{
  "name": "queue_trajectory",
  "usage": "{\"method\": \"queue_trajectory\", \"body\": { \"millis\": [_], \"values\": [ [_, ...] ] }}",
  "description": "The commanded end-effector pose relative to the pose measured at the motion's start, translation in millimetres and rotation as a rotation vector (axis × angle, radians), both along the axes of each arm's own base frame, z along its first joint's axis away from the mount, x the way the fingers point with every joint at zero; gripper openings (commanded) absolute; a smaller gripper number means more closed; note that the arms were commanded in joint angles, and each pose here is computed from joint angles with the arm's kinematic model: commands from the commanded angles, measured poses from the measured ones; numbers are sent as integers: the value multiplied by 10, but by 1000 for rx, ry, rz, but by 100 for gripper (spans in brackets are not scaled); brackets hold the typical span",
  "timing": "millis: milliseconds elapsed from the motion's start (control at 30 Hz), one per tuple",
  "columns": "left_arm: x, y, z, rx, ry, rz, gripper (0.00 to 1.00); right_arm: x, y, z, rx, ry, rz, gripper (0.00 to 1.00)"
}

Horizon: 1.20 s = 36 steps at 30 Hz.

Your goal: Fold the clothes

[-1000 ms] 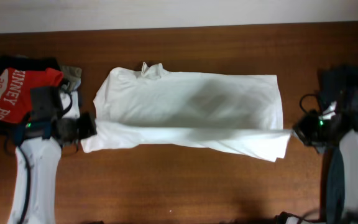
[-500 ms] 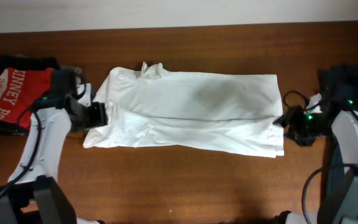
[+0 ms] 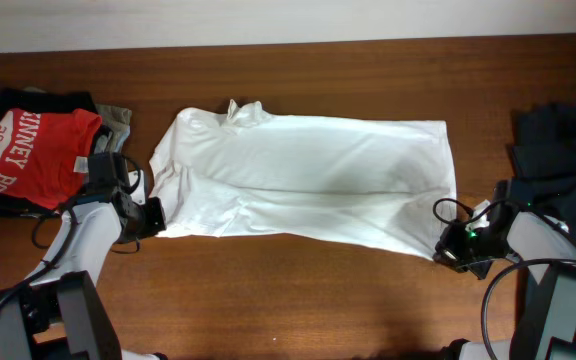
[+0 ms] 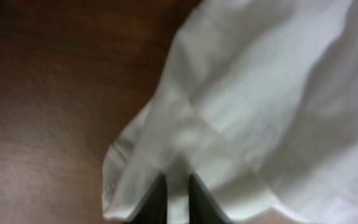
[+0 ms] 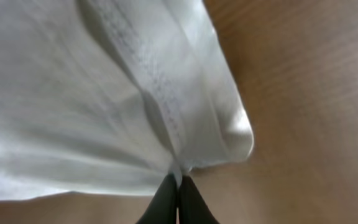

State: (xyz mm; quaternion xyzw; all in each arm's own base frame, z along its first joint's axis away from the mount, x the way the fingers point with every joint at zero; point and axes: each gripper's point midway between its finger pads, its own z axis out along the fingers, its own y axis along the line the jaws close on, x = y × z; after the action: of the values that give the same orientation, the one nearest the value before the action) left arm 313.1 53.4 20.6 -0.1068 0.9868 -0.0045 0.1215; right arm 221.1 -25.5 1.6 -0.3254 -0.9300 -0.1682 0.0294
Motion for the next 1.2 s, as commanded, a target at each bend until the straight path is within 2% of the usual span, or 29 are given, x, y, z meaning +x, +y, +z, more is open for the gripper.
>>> {"method": "queue_trajectory", "body": {
  "millis": [0,67,133,200,233,400,467,500,533,567,733,800,833,900,1033,1100,1167],
  "values": [
    [4,95,9,46,-9,11,0,-74,-203,164,-113,87,10,4],
    [-28,182,70,38,11,40,0,-133,-277,359,-152,134,18,4],
    [-8,149,159,-25,11,48,1,-155,-309,441,-168,153,23,6],
    [-14,-45,178,-135,11,24,36,-151,-297,441,-161,150,22,29],
    [-59,-100,161,-161,26,19,49,-150,-297,441,-161,150,22,32],
    [-258,-147,-201,-171,69,23,50,-84,-223,449,-116,112,37,37],
    [-221,-138,-328,-169,61,22,46,-35,-211,445,-106,87,41,39],
    [-159,-130,-374,-170,44,20,34,-30,-212,434,-107,84,41,42],
    [-141,-126,-379,-168,38,20,13,-35,-211,424,-107,85,40,43],
    [-144,-123,-376,-168,39,21,0,-45,-207,407,-107,86,40,43],
    [-8,173,-41,-125,0,87,0,-214,-75,178,-59,107,35,43],
    [133,231,153,-110,-59,87,0,-82,97,116,36,-15,99,42],
    [140,234,177,-107,-66,87,0,19,232,170,116,-109,167,42],
    [105,224,170,-111,-52,88,0,72,313,220,162,-170,222,42],
    [93,221,167,-112,-46,88,0,13,308,171,153,-150,222,18],
    [96,229,167,-107,-48,89,0,-86,280,58,124,-116,214,18],
    [88,252,164,-94,-43,93,0,-120,244,35,104,-83,181,4]
  ]
}}
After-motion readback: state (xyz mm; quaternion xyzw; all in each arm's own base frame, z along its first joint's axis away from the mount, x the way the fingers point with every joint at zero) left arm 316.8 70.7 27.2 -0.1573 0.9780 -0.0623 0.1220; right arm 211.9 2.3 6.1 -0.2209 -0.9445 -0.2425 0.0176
